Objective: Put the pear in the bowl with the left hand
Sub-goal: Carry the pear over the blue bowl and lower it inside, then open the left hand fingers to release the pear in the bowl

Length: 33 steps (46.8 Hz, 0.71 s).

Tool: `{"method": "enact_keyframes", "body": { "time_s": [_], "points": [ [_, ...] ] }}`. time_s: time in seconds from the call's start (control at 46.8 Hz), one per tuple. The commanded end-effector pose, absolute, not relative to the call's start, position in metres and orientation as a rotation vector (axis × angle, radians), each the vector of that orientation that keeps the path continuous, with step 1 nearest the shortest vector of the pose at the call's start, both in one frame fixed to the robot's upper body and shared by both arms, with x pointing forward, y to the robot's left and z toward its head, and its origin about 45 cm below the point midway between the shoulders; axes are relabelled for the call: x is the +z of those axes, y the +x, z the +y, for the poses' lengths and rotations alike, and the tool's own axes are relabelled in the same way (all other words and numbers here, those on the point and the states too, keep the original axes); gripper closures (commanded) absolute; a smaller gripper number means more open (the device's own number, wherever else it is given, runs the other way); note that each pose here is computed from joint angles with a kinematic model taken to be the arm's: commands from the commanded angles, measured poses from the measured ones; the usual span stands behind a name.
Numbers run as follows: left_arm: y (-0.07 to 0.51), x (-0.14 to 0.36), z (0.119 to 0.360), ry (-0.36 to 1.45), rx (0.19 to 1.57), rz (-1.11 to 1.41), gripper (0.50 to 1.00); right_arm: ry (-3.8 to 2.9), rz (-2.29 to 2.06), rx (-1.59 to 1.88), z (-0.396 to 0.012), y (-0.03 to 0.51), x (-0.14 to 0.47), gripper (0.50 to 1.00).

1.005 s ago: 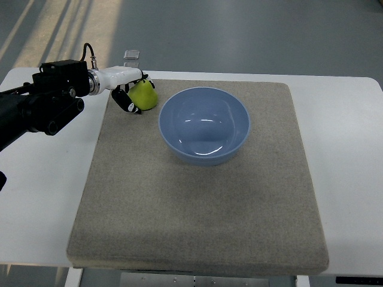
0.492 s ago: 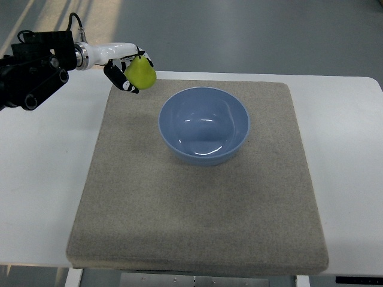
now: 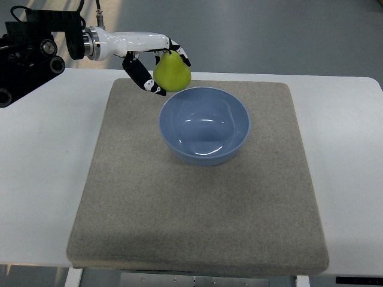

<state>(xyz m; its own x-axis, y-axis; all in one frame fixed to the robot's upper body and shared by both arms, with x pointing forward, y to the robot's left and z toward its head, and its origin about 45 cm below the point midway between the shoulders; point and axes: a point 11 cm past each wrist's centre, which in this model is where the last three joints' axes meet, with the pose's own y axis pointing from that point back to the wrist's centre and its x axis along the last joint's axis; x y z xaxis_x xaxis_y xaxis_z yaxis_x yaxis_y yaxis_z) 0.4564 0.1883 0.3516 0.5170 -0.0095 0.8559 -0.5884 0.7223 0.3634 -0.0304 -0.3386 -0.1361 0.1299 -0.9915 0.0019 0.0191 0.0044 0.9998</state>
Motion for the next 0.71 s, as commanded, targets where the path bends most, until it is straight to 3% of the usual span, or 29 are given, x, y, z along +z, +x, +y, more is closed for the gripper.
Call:
{"method": "enact_keyframes", "body": {
  "time_s": [0.0, 0.214, 0.535, 0.62, 0.684],
  "points": [
    [0.439, 0.34, 0.168, 0.674, 0.304, -0.986, 1.0, 1.252, -1.101, -1.119, -0.339, -0.03, -0.136, 0.576],
    [0.426, 0.322, 0.146, 0.676, 0.219, -1.01, 1.0, 1.252, -1.101, -1.119, -0.339, -0.03, -0.136, 0.574],
    [0.418, 0.284, 0.137, 0.711, 0.178, -1.092, 1.0, 1.252, -1.101, -1.119, -0.339, -0.03, -0.136, 0.574],
    [0.418, 0.285, 0.136, 0.692, 0.2, -1.105, 0.873, 1.252, -1.101, -1.119, -0.339, -0.03, -0.136, 0.574],
    [0.419, 0.287, 0.133, 0.678, 0.213, -1.108, 0.674, 1.252, -1.101, -1.119, -0.339, -0.03, -0.136, 0.574]
  ]
}}
